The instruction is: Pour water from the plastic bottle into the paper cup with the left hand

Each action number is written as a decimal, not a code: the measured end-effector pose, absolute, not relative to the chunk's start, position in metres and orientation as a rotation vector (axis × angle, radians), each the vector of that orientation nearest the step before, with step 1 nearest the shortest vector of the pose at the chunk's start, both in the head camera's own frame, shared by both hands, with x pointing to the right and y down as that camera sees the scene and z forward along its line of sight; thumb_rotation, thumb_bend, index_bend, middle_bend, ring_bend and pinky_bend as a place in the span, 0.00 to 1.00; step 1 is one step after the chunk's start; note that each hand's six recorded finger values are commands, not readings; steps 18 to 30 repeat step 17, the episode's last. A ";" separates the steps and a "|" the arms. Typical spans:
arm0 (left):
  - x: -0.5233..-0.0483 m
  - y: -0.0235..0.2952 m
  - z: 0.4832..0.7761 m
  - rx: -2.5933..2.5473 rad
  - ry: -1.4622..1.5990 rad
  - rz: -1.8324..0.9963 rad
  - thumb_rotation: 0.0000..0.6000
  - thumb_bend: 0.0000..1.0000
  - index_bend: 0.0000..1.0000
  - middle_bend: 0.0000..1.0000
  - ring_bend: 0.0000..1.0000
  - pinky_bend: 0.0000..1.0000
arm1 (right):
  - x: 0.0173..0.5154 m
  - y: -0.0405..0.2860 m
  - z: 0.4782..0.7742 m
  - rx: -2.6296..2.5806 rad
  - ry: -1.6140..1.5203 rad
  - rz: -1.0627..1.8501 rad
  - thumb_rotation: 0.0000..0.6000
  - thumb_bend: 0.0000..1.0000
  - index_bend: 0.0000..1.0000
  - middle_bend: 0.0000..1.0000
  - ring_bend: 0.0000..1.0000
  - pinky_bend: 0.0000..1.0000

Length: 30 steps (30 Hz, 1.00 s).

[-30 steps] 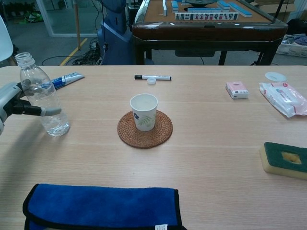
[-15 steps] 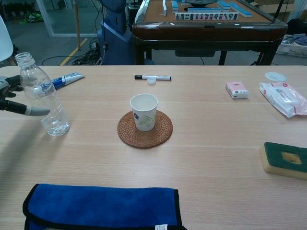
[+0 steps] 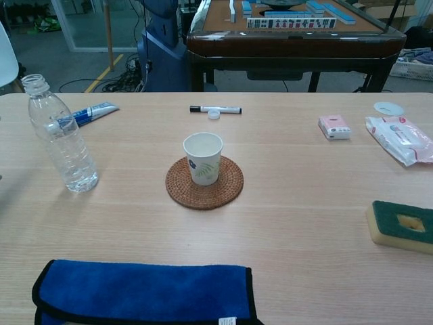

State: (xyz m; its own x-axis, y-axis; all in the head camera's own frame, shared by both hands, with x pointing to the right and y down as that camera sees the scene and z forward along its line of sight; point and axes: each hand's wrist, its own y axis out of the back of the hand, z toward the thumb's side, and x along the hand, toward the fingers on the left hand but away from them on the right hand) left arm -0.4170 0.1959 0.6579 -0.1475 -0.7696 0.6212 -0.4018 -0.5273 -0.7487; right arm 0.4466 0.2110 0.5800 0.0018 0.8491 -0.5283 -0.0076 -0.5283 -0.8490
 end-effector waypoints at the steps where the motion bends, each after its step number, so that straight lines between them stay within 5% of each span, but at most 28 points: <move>1: -0.420 0.198 0.655 -1.798 1.307 -1.715 1.00 0.02 0.16 0.26 0.07 0.05 | 0.446 0.211 0.580 -1.599 -0.883 1.606 1.00 0.01 0.28 0.33 0.22 0.33; 8: -0.446 0.223 0.629 -1.598 1.181 -1.661 1.00 0.02 0.46 0.68 0.34 0.24 | 0.443 0.212 0.582 -1.576 -0.862 1.609 1.00 0.01 0.28 0.33 0.22 0.33; 15: -0.446 0.260 0.610 -1.523 0.940 -1.683 1.00 0.02 0.54 0.70 0.37 0.30 | 0.442 0.214 0.587 -1.560 -0.851 1.625 1.00 0.01 0.28 0.33 0.22 0.33; 30: -0.446 0.262 0.607 -1.518 0.910 -1.683 1.00 0.02 0.55 0.70 0.38 0.30 | 0.443 0.213 0.588 -1.558 -0.846 1.633 1.00 0.01 0.28 0.33 0.22 0.33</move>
